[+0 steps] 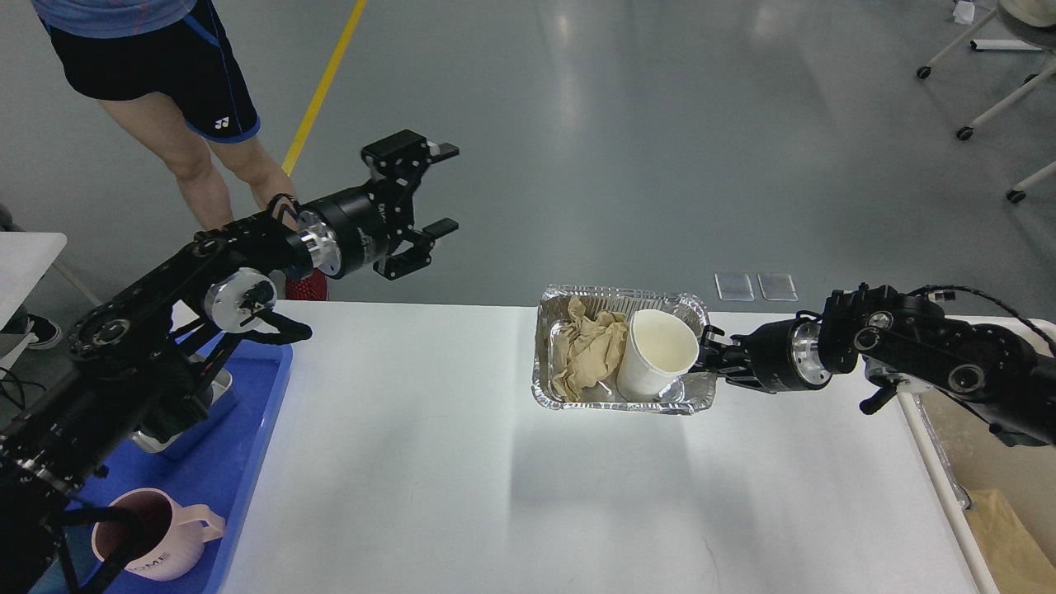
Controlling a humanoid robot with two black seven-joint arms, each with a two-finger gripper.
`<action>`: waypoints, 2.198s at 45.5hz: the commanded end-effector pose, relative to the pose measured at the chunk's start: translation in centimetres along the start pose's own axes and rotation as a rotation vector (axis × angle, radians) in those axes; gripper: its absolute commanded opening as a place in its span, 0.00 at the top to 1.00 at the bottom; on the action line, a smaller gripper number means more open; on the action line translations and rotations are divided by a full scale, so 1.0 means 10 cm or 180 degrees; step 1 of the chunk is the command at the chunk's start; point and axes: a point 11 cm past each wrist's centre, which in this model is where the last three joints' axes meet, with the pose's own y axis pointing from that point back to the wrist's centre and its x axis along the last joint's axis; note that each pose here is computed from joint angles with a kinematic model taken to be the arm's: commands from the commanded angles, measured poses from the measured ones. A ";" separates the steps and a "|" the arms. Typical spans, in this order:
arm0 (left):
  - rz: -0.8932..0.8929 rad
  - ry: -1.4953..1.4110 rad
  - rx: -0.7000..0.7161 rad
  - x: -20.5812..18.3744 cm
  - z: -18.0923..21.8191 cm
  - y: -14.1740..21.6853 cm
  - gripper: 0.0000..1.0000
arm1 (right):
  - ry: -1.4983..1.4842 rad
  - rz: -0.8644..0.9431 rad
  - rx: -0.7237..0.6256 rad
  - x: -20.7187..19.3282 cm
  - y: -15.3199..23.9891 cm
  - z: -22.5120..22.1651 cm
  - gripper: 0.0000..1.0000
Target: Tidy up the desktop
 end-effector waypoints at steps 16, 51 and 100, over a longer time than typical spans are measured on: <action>0.1114 0.1654 -0.1178 0.87 -0.47 0.64 0.03 | -0.0062 0.0043 0.0013 0.00 0.00 0.02 1.00; 0.1482 0.1804 -0.0985 1.04 -1.04 1.00 0.03 | -0.1185 0.1663 -0.0349 0.79 2.00 1.57 1.00; 0.1560 0.1866 -0.0903 1.05 -1.20 1.06 0.03 | -0.2759 0.3169 -0.1230 0.38 2.64 3.36 0.00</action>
